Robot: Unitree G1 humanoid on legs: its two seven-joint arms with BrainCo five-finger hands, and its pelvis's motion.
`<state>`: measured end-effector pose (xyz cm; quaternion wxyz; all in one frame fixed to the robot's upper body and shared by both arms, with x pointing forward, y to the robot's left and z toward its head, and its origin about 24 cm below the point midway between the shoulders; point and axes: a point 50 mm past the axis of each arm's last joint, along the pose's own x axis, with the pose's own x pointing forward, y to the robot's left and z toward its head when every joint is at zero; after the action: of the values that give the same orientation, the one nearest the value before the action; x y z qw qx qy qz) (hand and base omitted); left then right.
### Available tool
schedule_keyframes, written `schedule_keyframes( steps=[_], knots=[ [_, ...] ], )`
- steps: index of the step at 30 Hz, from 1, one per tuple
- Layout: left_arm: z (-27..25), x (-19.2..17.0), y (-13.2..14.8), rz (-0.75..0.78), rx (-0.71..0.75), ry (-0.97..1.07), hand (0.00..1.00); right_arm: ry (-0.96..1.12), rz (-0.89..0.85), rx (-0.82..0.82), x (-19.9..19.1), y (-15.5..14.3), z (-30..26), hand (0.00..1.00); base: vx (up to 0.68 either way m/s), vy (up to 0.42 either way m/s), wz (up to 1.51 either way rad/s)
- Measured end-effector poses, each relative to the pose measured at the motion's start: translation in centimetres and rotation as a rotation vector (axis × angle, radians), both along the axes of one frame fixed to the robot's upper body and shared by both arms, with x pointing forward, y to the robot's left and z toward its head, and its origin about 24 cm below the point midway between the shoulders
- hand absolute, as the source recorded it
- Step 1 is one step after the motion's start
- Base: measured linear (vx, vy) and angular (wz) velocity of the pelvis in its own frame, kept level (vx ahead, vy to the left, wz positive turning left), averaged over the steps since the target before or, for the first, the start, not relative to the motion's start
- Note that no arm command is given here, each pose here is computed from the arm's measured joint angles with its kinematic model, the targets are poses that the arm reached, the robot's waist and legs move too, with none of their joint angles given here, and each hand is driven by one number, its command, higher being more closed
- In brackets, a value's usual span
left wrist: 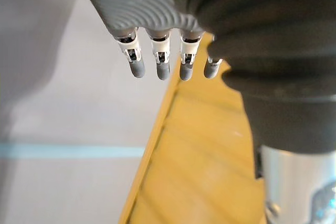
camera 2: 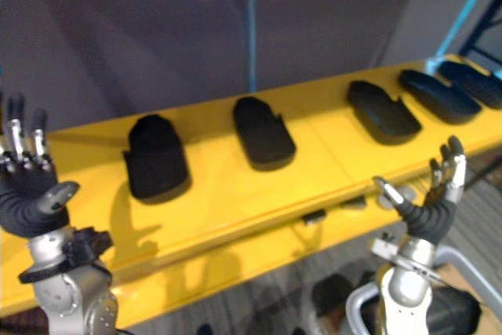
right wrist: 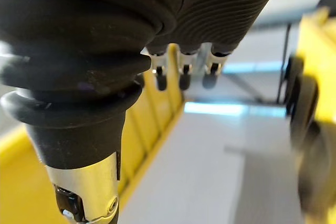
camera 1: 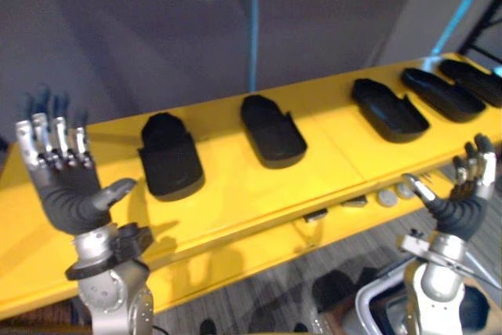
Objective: Walk over and take plastic housings, then place them on the shelf
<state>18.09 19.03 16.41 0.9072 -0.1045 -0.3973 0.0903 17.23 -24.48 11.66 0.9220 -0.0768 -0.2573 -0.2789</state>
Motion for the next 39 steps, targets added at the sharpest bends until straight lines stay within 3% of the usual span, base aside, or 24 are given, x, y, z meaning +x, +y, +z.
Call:
schedule_keyframes(
  steps=[7, 14, 17, 21, 26, 31, 39],
  knots=[
    [-0.4, 0.6, -0.2, 0.015, -0.028, 0.049, 0.00, -0.151, 0.154, -0.045, 0.7, 0.7, 2.9, 0.00, 0.02, -0.105, -1.50],
    [0.1, 0.8, -0.1, 0.013, 0.020, 0.012, 0.00, -0.218, 0.270, -0.074, 1.6, 1.7, 3.6, 0.00, 0.02, 0.078, -0.20],
    [2.4, 1.3, -3.5, -0.196, 0.067, -0.178, 0.00, -0.072, 0.256, -0.038, 3.1, 1.4, 1.6, 0.00, 0.03, 0.046, 0.13],
    [3.2, 1.2, -6.9, -0.381, 0.184, -0.239, 0.00, 0.044, 0.225, 0.081, -0.4, 1.4, -1.6, 0.00, -0.03, 0.126, -0.61],
    [2.7, 2.1, -7.2, -0.398, 0.230, -0.168, 0.00, -0.091, 0.393, 0.002, -1.7, 2.7, 0.4, 0.00, -0.23, 0.104, -1.34],
    [2.3, 2.9, -6.5, -0.360, 0.245, -0.089, 0.00, -0.202, 0.609, -0.102, 3.0, 6.9, 2.5, 0.00, -0.27, 0.115, -0.81],
    [0.3, 2.1, -3.5, -0.268, 0.293, 0.018, 0.00, -0.132, 0.658, -0.124, 6.0, 10.3, 2.3, 0.00, -0.04, -0.222, -0.51]
  ],
)
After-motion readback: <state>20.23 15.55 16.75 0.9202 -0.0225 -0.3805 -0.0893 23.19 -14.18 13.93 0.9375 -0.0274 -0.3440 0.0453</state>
